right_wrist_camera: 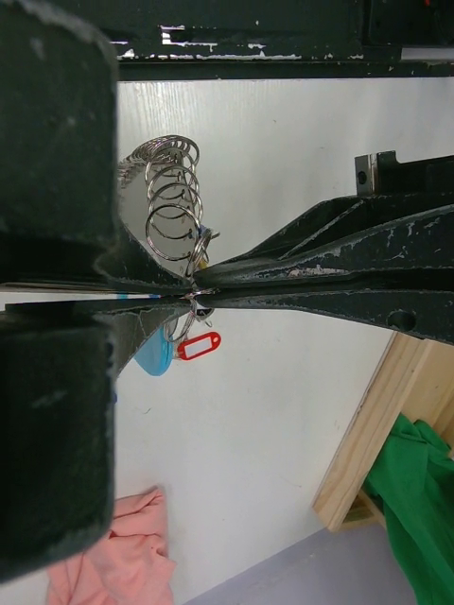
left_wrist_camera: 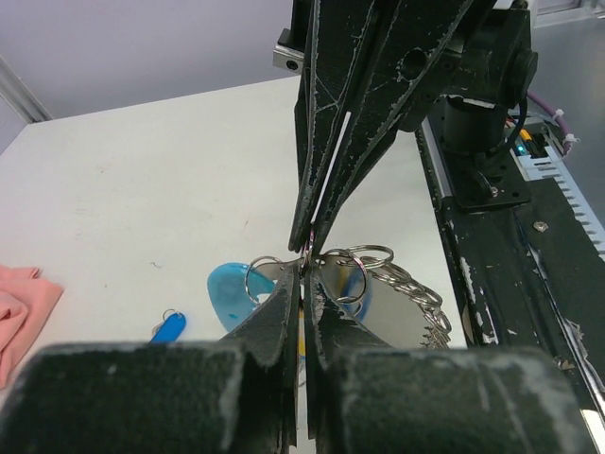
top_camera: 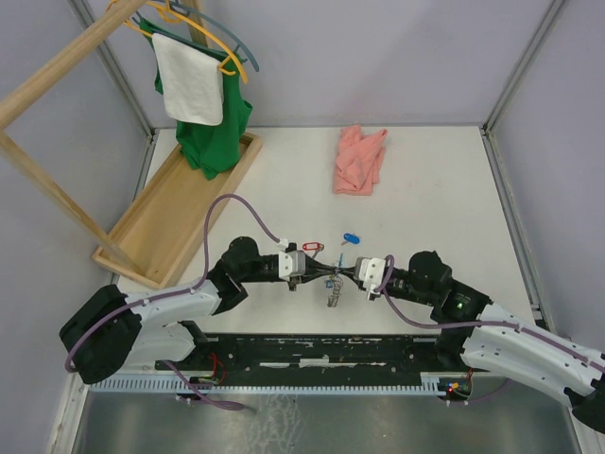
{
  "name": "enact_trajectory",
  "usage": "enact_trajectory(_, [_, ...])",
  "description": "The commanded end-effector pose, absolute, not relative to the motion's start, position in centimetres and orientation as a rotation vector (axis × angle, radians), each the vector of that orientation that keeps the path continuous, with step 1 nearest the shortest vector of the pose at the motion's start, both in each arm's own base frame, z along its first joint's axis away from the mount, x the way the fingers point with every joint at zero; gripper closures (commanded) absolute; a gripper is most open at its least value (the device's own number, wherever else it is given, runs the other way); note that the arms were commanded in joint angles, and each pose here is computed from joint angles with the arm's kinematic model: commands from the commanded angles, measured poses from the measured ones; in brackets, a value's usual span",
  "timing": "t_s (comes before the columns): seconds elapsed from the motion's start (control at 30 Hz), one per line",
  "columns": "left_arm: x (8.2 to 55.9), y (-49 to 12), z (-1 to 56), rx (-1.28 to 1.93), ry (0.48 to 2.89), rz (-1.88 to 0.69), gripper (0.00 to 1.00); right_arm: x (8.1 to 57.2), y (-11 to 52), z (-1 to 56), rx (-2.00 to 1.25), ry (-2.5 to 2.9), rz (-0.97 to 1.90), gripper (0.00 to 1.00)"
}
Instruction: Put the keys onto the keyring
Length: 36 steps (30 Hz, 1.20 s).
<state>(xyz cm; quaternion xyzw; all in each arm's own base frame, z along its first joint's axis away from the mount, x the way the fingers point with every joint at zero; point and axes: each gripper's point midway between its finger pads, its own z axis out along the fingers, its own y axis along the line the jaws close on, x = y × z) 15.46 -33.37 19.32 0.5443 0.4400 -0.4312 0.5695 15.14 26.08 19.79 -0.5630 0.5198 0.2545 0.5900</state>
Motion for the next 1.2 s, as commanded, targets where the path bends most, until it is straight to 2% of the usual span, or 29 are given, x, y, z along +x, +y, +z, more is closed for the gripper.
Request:
enact_trajectory(0.0, [16.3, -33.6, 21.9, 1.278, 0.989, -0.961, 0.97, 15.8, 26.2, 23.5, -1.264, 1.186, 0.572, 0.95])
enact_trajectory(0.07, [16.8, -33.6, 21.4, 1.299, 1.055, -0.938, 0.97, 15.9, 26.1, 22.8, -1.301, 1.229, 0.557, 0.92])
enact_trajectory(0.13, [17.2, -33.5, 21.1, 1.311, 1.105, -0.916, 0.97, 15.9, 26.0, 22.5, -1.341, 1.256, 0.546, 0.81])
enact_trajectory(0.2, [17.4, -33.2, 20.9, 1.316, 1.138, -0.896, 0.97, 15.8, 25.8, 22.2, -1.377, 1.276, 0.529, 0.74])
enact_trajectory(0.43, [18.0, -32.5, 20.8, 1.383, 1.250, -0.826, 0.97, 16.0, 24.8, 22.4, -1.455, 1.294, 0.454, 0.61])
enact_trajectory(0.77, [17.1, -32.9, 21.1, 1.504, 1.289, -0.823, 0.97, 16.7, 26.4, 22.4, -1.514, 1.229, 0.441, 0.60])
enact_trajectory(1.17, [16.5, -33.6, 21.2, 1.567, 1.273, -0.841, 0.97, 16.7, 27.4, 22.5, -1.554, 1.175, 0.455, 0.64])
